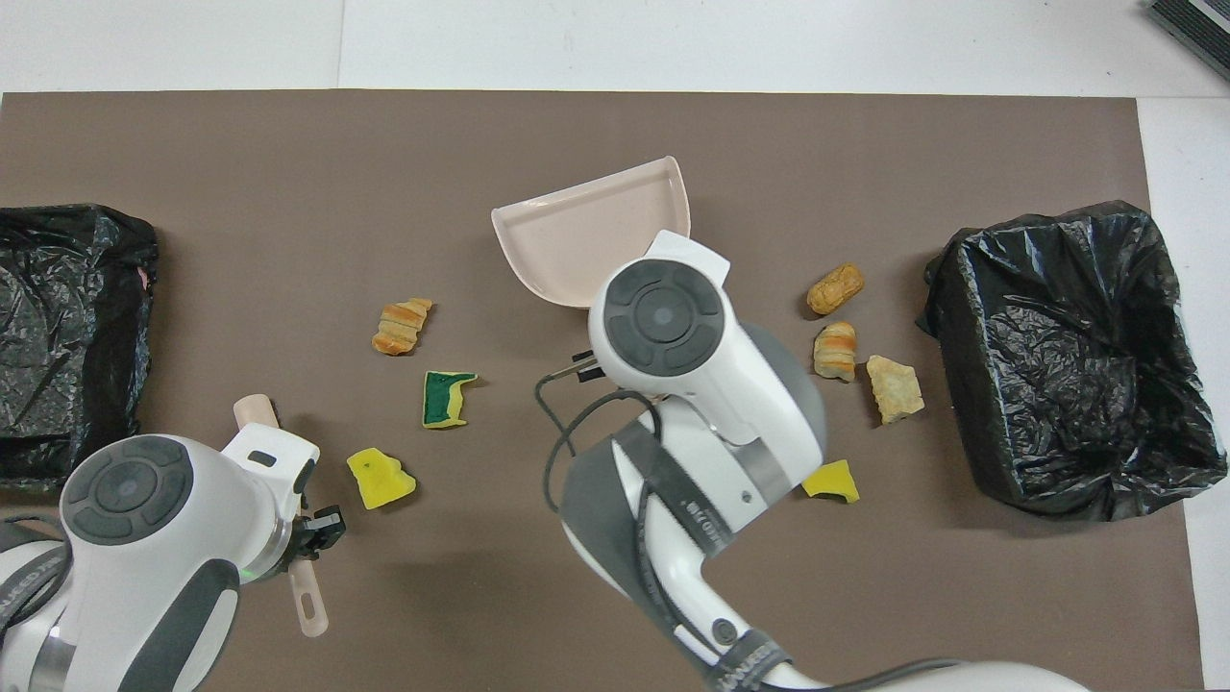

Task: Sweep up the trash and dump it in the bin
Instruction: 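Move the dustpan with the right gripper beside the sponge scraps, then sweep the sponge and bread with the left gripper's brush into the dustpan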

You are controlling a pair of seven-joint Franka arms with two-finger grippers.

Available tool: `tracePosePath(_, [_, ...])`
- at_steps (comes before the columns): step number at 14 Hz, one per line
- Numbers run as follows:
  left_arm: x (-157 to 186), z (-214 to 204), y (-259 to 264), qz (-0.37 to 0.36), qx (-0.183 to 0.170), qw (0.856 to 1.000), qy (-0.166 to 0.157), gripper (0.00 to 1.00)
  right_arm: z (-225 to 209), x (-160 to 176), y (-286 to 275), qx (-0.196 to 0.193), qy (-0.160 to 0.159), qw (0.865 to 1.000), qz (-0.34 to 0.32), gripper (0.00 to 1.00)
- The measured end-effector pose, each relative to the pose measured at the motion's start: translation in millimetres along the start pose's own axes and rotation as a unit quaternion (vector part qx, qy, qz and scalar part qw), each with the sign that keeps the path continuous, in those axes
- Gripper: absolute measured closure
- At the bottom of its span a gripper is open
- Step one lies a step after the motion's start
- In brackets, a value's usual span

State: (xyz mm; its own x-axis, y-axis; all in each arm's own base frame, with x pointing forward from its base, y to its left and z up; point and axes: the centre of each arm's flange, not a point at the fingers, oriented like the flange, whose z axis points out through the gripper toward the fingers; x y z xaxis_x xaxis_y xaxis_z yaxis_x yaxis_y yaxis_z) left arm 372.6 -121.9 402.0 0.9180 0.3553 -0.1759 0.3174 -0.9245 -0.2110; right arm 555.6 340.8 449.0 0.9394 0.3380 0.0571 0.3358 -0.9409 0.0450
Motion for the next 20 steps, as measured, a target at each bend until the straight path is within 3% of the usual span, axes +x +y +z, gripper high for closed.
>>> tracePosePath(4, [-10, 17, 8, 0.012, 0.013, 1.0, -0.008, 0.74, -13, -10, 108, 0.012, -0.052, 0.988, -0.142, 0.69])
tracePosePath(8, [-15, 33, 33, 0.021, -0.001, 1.0, -0.001, 0.74, 9, -38, 120, 0.037, -0.087, 0.95, -0.296, 0.69])
tracePosePath(11, [-10, 42, 60, 0.022, -0.043, 0.999, 0.009, 0.74, 27, -57, 115, 0.041, -0.07, 0.917, -0.392, 0.69])
tracePosePath(15, [0, 31, 100, 0.031, -0.085, 0.996, 0.022, 0.74, 45, -57, 111, 0.037, -0.046, 0.873, -0.485, 0.69])
tracePosePath(20, [1, 28, 122, 0.137, -0.085, 0.986, 0.033, 0.74, 78, -48, 66, 0.012, -0.04, 0.833, -0.552, 0.69])
